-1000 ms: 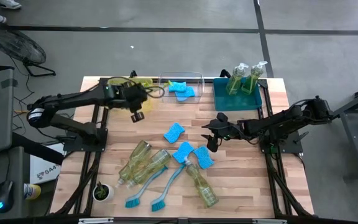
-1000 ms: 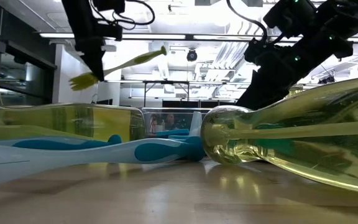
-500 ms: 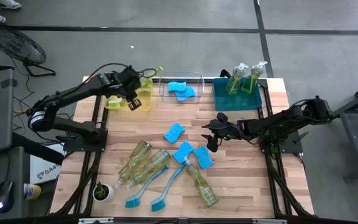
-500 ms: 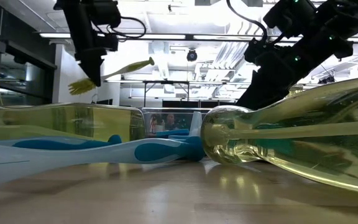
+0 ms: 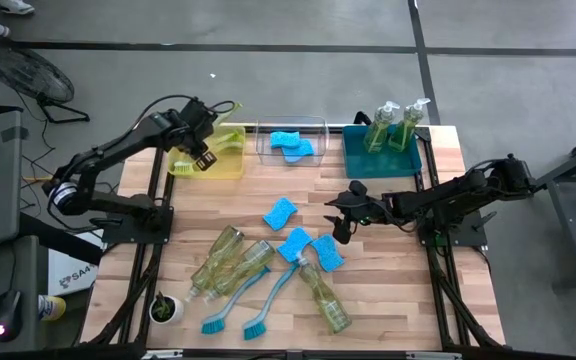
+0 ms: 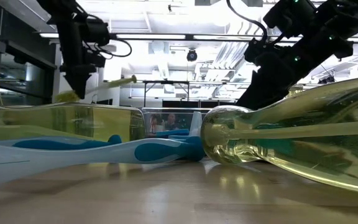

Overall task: Pick & Place Kitchen Sink Supplies
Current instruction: Put the yellow dish brush into the yellow bin

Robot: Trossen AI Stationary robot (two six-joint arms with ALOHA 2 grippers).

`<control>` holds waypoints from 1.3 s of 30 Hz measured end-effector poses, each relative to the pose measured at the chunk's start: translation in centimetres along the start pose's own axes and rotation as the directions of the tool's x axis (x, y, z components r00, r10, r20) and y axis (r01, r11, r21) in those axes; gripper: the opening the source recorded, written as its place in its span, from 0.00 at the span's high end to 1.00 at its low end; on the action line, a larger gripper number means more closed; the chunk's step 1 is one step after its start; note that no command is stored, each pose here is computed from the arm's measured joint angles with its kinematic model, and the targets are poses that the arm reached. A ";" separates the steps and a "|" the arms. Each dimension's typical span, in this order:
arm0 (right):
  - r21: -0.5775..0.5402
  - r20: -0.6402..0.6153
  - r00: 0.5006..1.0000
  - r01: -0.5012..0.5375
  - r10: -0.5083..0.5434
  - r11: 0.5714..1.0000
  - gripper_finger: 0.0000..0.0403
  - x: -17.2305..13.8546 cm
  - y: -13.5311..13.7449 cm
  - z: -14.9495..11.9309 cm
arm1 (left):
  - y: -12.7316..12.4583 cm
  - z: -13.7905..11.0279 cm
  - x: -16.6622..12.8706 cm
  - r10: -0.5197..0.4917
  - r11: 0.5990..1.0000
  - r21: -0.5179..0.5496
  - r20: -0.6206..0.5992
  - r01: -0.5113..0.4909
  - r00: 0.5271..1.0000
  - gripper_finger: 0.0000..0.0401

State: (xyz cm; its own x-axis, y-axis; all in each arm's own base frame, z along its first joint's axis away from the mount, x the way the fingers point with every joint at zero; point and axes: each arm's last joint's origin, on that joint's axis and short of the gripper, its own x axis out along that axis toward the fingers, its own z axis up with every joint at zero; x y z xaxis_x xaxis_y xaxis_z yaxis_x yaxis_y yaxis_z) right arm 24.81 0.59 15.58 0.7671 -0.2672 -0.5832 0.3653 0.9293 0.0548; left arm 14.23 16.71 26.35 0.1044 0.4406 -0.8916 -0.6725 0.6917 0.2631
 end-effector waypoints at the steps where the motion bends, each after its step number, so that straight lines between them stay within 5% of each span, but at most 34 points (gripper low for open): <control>1: 0.000 0.002 1.000 0.007 -0.007 1.000 0.44 0.0 0.0 0.0 | 0.2 -0.1 0.2 0.006 1.000 -0.004 0.000 -0.006 1.000 0.79; 7: 0.000 0.004 1.000 0.012 -0.012 1.000 0.44 0.0 0.0 0.0 | 0.8 -0.3 1.0 0.069 0.997 -0.018 -0.034 -0.070 0.997 0.81; 25: -0.010 0.004 1.000 0.012 -0.012 1.000 0.44 0.0 0.0 0.0 | 0.0 0.4 6.5 0.083 0.993 0.105 -0.261 -0.057 0.962 0.81; 39: -0.019 0.005 1.000 0.016 -0.015 1.000 0.44 0.0 0.0 0.0 | -0.1 -0.4 6.5 0.116 0.976 0.214 -0.350 -0.041 0.930 0.81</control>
State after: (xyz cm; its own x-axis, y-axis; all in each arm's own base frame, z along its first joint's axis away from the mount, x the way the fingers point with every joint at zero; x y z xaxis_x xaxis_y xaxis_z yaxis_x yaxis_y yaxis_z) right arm 24.80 0.54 15.59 0.7638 -0.2827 -0.5803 0.3673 0.9296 0.0305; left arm 14.66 19.30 20.43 -0.2372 0.2895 -0.9273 -0.5037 0.7796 0.3722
